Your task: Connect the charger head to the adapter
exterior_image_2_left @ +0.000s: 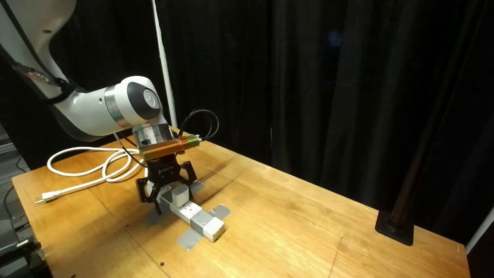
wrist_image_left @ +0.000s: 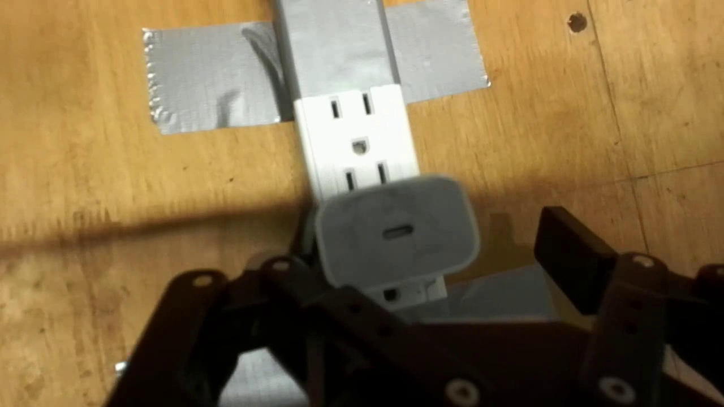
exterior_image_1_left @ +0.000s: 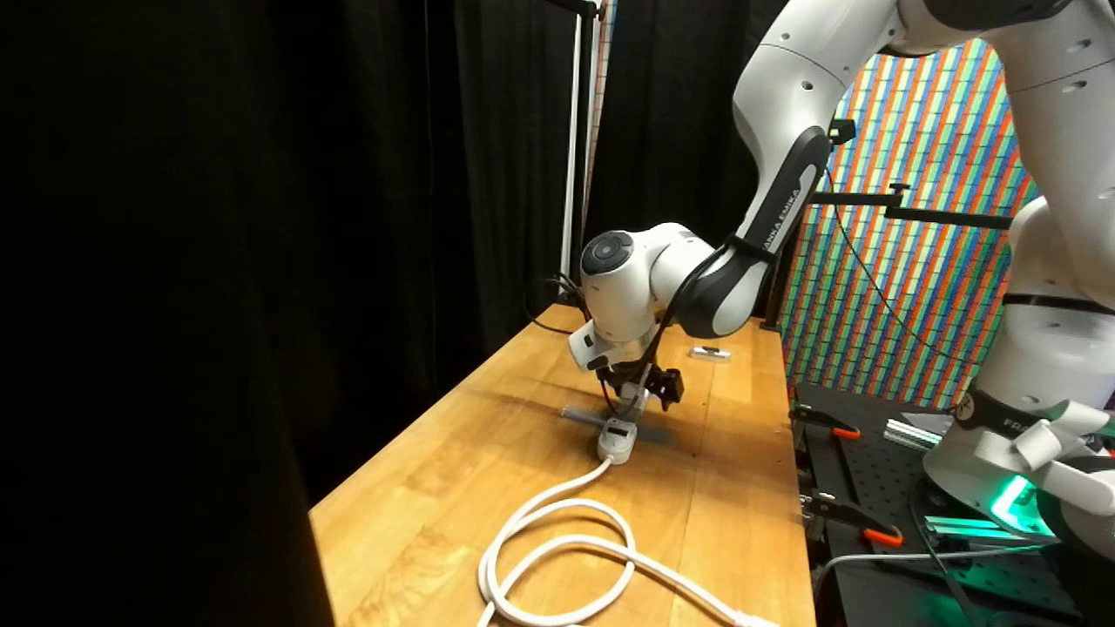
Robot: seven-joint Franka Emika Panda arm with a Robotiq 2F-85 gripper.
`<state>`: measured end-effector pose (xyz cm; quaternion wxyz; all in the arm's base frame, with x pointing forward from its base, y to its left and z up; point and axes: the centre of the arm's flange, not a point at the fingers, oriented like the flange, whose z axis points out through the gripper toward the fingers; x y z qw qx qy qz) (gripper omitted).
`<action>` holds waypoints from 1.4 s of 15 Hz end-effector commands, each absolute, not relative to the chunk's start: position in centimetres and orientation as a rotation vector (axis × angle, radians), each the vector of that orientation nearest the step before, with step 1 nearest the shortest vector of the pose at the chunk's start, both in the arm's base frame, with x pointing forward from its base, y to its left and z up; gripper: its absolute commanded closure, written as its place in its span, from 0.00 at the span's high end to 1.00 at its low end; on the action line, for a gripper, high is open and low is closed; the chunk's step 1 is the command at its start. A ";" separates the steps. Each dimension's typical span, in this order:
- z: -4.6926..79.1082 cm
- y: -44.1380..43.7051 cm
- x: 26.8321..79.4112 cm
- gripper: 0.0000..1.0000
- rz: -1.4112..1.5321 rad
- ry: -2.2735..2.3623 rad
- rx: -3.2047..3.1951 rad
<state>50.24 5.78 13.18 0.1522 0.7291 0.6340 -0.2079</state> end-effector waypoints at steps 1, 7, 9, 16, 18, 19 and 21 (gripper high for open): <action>16.4 4.3 49.1 1.00 -0.598 1.749 2.143; 21.4 3.6 50.5 0.59 -0.516 1.634 2.330; 22.7 3.5 51.2 0.42 -0.478 1.615 2.335; 22.6 2.6 52.8 0.03 -0.345 1.789 2.238; 22.5 2.1 53.1 0.04 -0.291 1.858 2.235; 22.4 1.8 53.2 0.06 -0.277 1.883 2.238; 22.0 1.2 53.2 0.08 -0.272 1.928 2.249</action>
